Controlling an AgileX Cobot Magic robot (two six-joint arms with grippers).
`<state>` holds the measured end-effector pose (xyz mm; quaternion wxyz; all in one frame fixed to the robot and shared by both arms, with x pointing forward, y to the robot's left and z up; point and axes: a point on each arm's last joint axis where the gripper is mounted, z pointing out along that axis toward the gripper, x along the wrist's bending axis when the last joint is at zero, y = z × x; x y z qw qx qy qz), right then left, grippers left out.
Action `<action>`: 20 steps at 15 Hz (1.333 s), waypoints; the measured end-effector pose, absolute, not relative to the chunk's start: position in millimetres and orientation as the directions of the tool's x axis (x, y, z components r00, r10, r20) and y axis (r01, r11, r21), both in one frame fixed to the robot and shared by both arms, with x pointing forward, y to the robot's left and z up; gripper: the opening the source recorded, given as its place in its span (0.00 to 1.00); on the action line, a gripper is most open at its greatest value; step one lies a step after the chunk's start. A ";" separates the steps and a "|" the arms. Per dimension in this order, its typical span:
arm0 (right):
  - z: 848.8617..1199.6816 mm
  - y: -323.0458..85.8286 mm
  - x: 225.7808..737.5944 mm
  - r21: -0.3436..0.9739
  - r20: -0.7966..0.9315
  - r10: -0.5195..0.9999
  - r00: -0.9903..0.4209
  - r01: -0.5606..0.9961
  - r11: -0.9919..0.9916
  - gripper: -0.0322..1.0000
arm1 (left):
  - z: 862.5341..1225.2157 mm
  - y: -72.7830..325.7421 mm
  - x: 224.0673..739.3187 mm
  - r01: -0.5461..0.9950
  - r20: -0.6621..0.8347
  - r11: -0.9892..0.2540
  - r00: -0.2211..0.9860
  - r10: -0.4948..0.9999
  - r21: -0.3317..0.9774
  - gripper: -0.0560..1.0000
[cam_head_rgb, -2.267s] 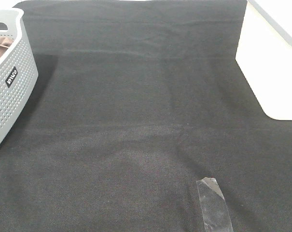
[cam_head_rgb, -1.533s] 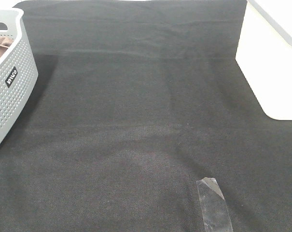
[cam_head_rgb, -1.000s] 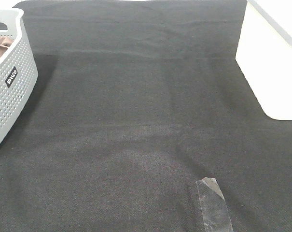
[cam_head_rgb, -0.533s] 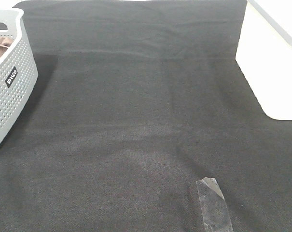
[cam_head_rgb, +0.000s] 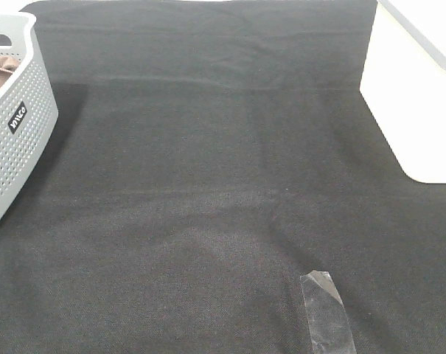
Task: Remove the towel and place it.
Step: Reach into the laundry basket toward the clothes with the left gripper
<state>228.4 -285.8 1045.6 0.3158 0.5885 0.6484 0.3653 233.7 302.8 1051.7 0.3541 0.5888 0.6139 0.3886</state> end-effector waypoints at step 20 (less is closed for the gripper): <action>1045.6 -285.8 228.4 0.845 0.020 0.994 -0.108 0.532 0.040 0.76 | 1077.6 302.6 242.9 0.548 0.133 -0.126 0.027 0.991 0.827 0.99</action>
